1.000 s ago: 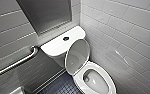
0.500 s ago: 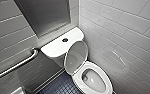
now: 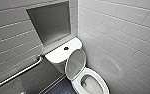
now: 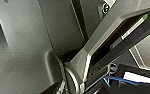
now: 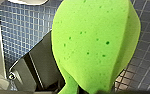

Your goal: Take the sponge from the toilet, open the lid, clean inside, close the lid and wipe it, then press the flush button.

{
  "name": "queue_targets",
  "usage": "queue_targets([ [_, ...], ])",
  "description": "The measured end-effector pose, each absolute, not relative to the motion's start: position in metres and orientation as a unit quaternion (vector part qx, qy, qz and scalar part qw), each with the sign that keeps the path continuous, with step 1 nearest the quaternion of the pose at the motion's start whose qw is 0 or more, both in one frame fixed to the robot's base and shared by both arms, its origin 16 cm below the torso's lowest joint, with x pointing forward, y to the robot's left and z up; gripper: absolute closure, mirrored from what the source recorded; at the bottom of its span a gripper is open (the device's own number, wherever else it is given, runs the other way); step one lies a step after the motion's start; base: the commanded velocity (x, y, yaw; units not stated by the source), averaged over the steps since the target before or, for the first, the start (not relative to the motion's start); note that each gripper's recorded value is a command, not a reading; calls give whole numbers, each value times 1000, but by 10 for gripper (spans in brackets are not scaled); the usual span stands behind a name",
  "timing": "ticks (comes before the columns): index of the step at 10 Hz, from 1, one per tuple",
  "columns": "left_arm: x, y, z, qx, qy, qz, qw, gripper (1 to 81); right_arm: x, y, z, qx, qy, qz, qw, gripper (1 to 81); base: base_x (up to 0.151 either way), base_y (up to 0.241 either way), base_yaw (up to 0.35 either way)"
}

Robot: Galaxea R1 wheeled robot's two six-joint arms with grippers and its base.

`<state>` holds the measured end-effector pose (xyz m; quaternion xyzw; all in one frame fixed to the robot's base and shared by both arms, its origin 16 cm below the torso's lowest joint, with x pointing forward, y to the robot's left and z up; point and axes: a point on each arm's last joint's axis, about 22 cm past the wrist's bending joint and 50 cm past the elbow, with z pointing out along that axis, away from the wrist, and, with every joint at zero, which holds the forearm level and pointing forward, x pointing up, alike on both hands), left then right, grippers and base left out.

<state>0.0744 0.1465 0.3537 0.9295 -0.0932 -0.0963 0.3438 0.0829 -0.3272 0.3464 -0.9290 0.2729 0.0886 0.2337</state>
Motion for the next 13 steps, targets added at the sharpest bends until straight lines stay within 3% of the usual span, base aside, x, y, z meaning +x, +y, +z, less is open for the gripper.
queue_targets([
  [7, 133, 163, 346, 939, -62, -79, 328, 10, -3, -292, 344, -931, 262, 129, 218, 811, 0, 0, 0],
  [13, 261, 203, 355, 947, -11, -33, 319, 10, -54, -286, 317, -949, 234, 149, 152, 811, 0, 0, 0],
])
